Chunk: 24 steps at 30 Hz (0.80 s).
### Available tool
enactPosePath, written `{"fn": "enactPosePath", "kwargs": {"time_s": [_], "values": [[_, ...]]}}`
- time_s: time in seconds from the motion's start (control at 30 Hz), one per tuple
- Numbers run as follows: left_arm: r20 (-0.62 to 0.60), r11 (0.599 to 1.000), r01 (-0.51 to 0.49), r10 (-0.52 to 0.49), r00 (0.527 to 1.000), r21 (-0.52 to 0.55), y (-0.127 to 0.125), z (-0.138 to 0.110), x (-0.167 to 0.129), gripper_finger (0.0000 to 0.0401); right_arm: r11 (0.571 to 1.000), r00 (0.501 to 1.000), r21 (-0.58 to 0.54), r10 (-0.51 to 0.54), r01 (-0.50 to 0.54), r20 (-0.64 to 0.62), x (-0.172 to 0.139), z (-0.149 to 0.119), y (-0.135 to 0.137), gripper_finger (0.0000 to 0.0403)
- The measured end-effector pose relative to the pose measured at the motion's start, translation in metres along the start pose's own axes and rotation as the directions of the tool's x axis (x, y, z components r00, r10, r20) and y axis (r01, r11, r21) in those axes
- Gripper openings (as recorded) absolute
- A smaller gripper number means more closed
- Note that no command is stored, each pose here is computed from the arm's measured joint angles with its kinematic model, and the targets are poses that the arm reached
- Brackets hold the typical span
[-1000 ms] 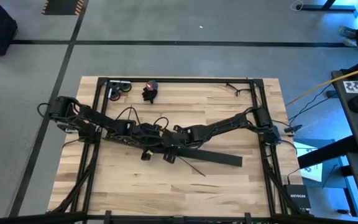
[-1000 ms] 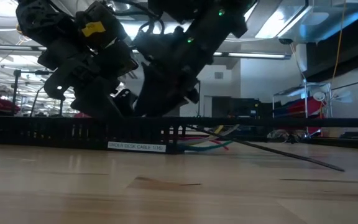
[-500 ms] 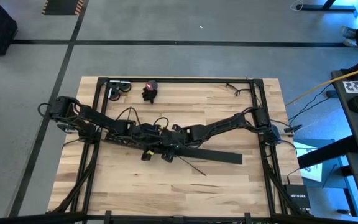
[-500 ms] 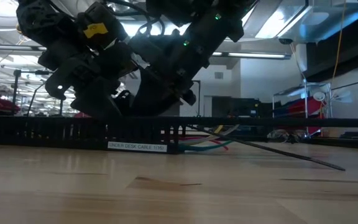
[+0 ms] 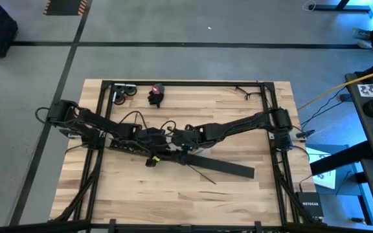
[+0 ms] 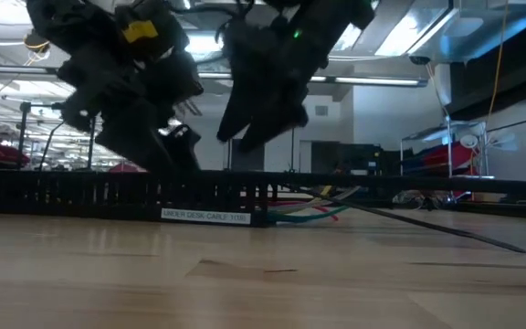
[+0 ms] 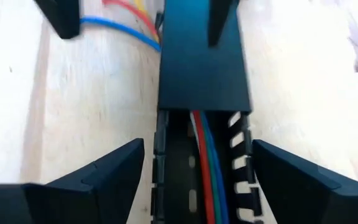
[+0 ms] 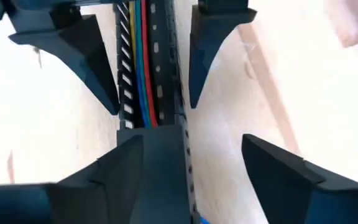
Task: Ziptie cables
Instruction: Close the black cable duct with the cable duct cover
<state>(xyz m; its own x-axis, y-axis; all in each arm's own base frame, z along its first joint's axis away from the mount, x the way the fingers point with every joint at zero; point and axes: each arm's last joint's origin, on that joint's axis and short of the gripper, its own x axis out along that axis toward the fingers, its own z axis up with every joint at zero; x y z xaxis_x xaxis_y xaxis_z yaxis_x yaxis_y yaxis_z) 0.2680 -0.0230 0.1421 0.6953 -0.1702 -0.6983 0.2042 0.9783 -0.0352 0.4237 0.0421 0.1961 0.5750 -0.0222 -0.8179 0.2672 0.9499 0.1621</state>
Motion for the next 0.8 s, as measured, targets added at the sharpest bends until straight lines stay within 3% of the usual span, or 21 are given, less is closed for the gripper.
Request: {"fn": "enactPosePath", "kwargs": {"time_s": [0.23, 0.4, 0.5, 0.8], "values": [[0.029, 0.998, -0.014, 0.012, 1.0, 0.061, -0.001, 0.009, -0.021, 0.029, 0.998, 0.997, -0.012, 0.066, -0.067, -0.051, -0.013, -0.001, 0.003, 0.0272], [-0.025, 0.997, -0.04, 0.042, 0.999, 0.069, -0.003, 0.005, -0.036, 0.029, 0.999, 0.998, -0.031, 0.023, -0.025, -0.06, -0.014, -0.009, 0.015, 0.0269], [-0.067, 0.998, -0.038, 0.042, 0.997, 0.056, -0.003, -0.006, -0.034, 0.029, 0.998, 0.999, -0.055, 0.002, -0.005, -0.049, -0.014, -0.014, 0.024, 0.0269], [-0.033, 0.999, -0.023, 0.024, 0.999, 0.037, -0.004, -0.023, -0.015, 0.029, 0.996, 0.998, -0.086, -0.034, 0.029, -0.054, -0.006, -0.024, 0.035, 0.0269]]}}
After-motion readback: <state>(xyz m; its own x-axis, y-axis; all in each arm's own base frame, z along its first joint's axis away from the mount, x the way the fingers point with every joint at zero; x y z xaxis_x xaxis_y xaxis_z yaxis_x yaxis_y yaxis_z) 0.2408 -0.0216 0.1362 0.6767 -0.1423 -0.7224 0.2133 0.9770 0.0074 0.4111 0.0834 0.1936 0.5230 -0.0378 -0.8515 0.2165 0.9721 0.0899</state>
